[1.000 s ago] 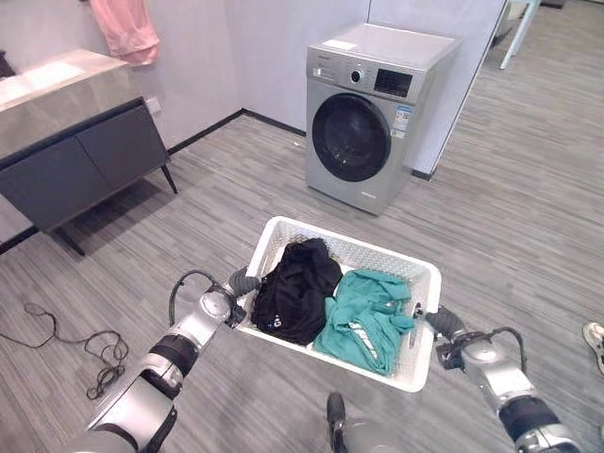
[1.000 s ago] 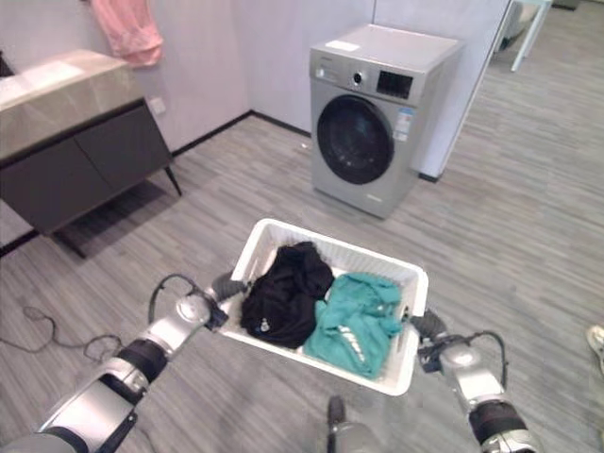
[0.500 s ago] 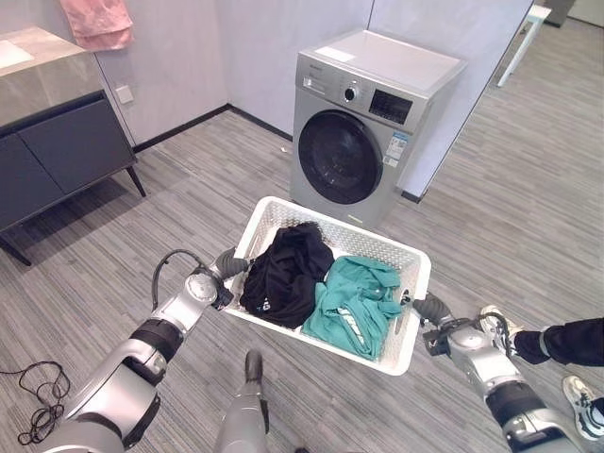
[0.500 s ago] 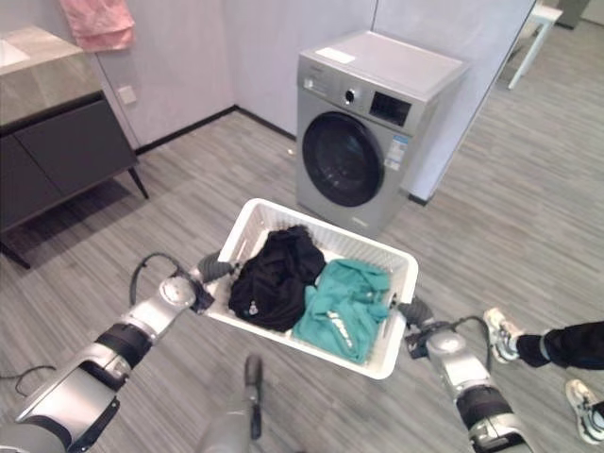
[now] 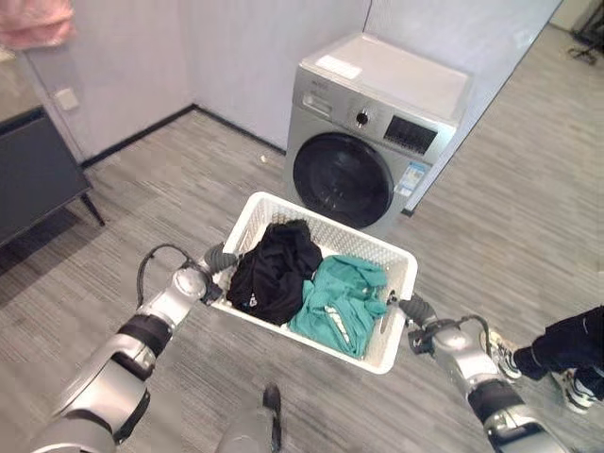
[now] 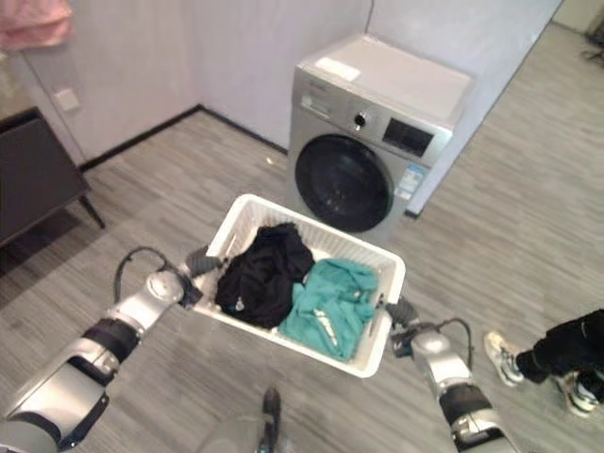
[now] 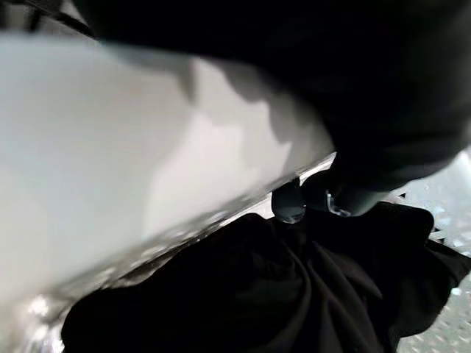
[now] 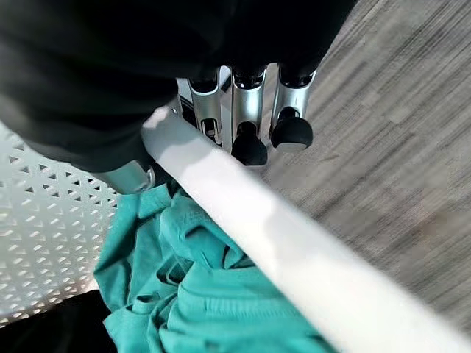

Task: Grab the laundry basket,head to the washer,open it,put in the laundry and shut it.

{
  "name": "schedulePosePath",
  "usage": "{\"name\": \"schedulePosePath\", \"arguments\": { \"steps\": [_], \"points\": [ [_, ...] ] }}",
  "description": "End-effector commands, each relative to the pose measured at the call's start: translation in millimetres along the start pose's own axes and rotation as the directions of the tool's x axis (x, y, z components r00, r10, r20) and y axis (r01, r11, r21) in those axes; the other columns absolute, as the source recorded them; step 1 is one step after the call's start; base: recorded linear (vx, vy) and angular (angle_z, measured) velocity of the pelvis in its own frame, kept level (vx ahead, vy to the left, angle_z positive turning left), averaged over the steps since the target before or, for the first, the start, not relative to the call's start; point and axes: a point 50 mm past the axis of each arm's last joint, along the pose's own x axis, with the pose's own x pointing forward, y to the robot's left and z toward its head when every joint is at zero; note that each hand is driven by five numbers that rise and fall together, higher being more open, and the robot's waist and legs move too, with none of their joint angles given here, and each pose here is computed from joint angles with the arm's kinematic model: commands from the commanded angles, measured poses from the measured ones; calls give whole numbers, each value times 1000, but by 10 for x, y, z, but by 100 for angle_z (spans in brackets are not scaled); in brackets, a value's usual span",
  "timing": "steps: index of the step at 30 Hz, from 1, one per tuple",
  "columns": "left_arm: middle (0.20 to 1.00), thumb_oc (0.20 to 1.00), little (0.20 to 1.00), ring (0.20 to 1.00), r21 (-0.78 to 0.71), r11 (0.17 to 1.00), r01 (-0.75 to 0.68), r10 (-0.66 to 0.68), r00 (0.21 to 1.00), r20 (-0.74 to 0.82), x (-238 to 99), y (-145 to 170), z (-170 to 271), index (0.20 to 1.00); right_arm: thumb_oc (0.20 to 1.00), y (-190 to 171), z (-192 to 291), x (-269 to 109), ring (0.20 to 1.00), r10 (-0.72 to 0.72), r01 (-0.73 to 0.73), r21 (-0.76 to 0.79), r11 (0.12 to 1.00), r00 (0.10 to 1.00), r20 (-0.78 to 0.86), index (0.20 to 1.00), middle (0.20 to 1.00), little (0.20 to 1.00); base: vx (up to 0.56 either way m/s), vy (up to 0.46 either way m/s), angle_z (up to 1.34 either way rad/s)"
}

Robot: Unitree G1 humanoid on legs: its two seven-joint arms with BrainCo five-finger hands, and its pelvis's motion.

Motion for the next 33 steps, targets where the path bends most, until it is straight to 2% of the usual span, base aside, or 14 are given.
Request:
{"name": "schedulePosePath", "arguments": {
  "steps": [1, 7, 15, 33],
  "points": [
    [200, 200, 200, 200, -47, 999, -5, 12, 987, 158, 10, -19, 308, 200, 200, -196, 343, -8, 200, -13, 4, 54, 999, 984, 180, 200, 200, 200, 243, 99, -26],
    [200, 200, 200, 200, -47, 999, -4, 11, 987, 160, 39, -46, 334, 200, 200, -461, 213, -49, 200, -79, 72, 62, 995, 990, 120, 200, 200, 200, 181, -64, -15],
    [200, 200, 200, 200, -68, 997, 24, -14, 989, 147, 20, -187, 246, 200, 200, -590, 86, -165, 200, -114, 110, 39, 993, 988, 108, 200, 200, 200, 92, -72, 13],
    [200, 200, 200, 200, -80, 996, 30, -18, 989, 148, 14, -234, 236, 200, 200, -595, -3, -226, 200, -122, 115, 62, 991, 987, 108, 200, 200, 200, 12, -17, -1]
  ]
}}
